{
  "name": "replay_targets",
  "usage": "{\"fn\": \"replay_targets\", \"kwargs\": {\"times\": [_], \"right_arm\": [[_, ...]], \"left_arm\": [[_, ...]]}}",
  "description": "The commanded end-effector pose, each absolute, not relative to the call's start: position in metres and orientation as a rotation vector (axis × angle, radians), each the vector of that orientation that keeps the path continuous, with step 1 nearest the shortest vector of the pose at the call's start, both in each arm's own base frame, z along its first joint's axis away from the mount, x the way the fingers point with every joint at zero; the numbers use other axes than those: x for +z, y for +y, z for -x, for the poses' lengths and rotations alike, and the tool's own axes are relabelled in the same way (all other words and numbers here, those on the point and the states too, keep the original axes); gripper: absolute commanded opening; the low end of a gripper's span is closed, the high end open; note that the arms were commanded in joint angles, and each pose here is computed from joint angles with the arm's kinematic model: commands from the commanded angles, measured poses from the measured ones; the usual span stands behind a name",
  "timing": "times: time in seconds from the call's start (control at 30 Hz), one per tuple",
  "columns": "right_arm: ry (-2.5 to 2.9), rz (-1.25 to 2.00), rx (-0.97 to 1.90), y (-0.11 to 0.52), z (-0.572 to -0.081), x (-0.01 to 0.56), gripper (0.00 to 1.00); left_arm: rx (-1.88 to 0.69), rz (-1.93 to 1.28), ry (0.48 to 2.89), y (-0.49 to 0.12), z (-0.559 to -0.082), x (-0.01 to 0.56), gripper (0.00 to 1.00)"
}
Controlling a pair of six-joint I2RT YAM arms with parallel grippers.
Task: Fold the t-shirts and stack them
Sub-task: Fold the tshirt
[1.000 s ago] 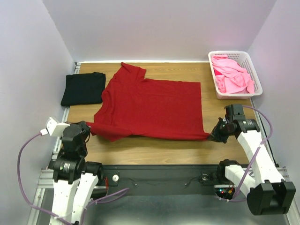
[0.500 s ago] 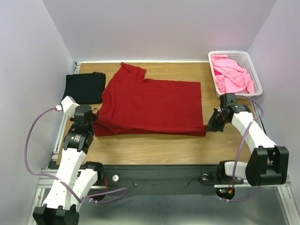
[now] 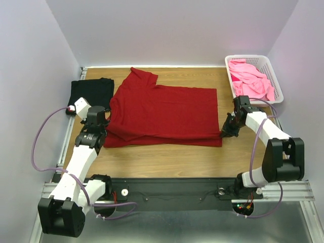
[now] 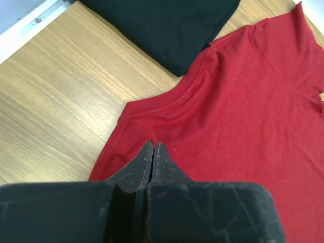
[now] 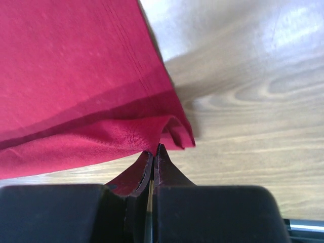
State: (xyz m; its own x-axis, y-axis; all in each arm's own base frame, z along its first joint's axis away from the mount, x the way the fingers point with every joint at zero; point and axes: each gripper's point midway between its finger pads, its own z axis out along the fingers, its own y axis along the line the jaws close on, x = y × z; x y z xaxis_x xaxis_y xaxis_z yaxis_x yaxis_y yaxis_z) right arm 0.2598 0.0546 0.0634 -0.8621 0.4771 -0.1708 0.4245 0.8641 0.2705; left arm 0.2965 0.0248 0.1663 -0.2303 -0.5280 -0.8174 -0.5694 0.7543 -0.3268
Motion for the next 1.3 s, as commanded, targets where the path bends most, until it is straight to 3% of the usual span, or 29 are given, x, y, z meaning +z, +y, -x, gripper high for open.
{"fn": "replay_targets", "kwargs": {"times": [0.0,0.67,1.27], "right_arm": [[2.713,-0.642,0.327,0.05,-0.291,0.076,0.01],[2.745,-0.62,0.344,0.053,-0.307,0.053,0.1],[2.772,-0.619,0.316,0.051,-0.296,0.037,0.11]], "left_arm": [[0.079,0.854,1.786,0.036,-0.3,0.184,0.0],[0.082,0.717,1.93,0.018,-0.349,0.151,0.0],[0.01,0.533,1.944,-0.012,-0.398,0.185,0.0]]}}
